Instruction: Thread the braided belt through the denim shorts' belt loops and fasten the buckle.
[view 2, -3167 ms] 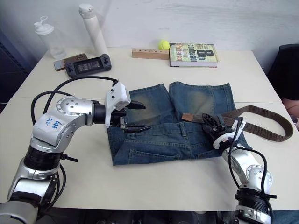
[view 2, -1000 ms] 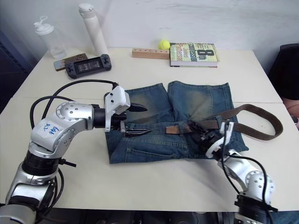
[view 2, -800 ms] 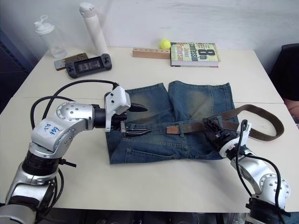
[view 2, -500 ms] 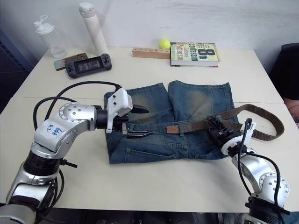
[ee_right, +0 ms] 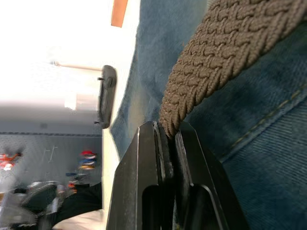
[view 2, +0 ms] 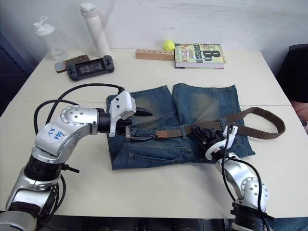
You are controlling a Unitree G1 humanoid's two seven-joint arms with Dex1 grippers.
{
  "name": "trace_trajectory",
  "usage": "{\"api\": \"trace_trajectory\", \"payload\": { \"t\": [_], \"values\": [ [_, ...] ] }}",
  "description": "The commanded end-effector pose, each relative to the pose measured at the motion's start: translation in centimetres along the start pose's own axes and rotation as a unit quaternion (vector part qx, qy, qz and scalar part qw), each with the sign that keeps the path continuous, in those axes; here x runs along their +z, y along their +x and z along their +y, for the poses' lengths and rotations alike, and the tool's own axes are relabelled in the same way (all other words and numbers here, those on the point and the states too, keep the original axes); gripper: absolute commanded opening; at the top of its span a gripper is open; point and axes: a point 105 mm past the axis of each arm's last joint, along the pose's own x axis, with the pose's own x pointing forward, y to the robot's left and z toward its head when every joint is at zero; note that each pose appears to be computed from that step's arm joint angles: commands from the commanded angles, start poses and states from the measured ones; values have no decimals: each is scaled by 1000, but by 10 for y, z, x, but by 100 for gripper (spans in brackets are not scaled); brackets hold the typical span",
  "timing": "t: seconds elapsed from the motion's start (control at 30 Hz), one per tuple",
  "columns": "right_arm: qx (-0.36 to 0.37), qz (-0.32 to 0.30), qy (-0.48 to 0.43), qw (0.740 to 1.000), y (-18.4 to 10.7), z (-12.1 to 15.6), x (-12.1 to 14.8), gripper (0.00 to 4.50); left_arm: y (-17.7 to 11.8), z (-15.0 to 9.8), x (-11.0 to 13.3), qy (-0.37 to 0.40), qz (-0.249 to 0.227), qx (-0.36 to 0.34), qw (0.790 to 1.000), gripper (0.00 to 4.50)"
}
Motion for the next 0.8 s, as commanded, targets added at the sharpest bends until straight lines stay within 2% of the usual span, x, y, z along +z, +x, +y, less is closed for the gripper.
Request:
{"api": "trace_trajectory", "payload": {
  "t": [0.03, 0.07, 0.23, 0.4, 0.43, 0.57, 0.67, 0.73, 0.8],
  "values": [
    [-8, 13, -26, 1000, 3, 1, -11, 2, -3, 1, 4, 16, -2, 5, 1000, 450],
    [-13, 16, -31, 999, 3, 0, -11, 2, -4, 2, 4, 17, -1, 7, 1000, 450],
    [-1, 4, -40, 999, -3, 8, 2, 182, -5, 8, 3, 27, 7, 7, 1000, 450],
    [2, 41, -126, 991, -20, 22, 7, 427, -5, 14, 1, 43, 17, 1, 999, 450],
    [1, 51, -147, 988, -25, 25, 7, 444, -5, 16, 1, 47, 19, 0, 999, 450],
    [18, 105, -233, 967, -42, 40, 4, 444, -5, 20, 3, 58, 22, -7, 998, 450],
    [49, 151, -306, 939, -55, 59, 0, 444, -7, 22, 2, 65, 27, -14, 997, 450],
    [68, 189, -382, 902, -63, 68, -7, 444, -8, 22, 2, 71, 30, -19, 997, 450],
    [73, 243, -475, 843, -71, 68, -17, 444, -9, 19, 1, 78, 34, -32, 996, 450]
  ]
}}
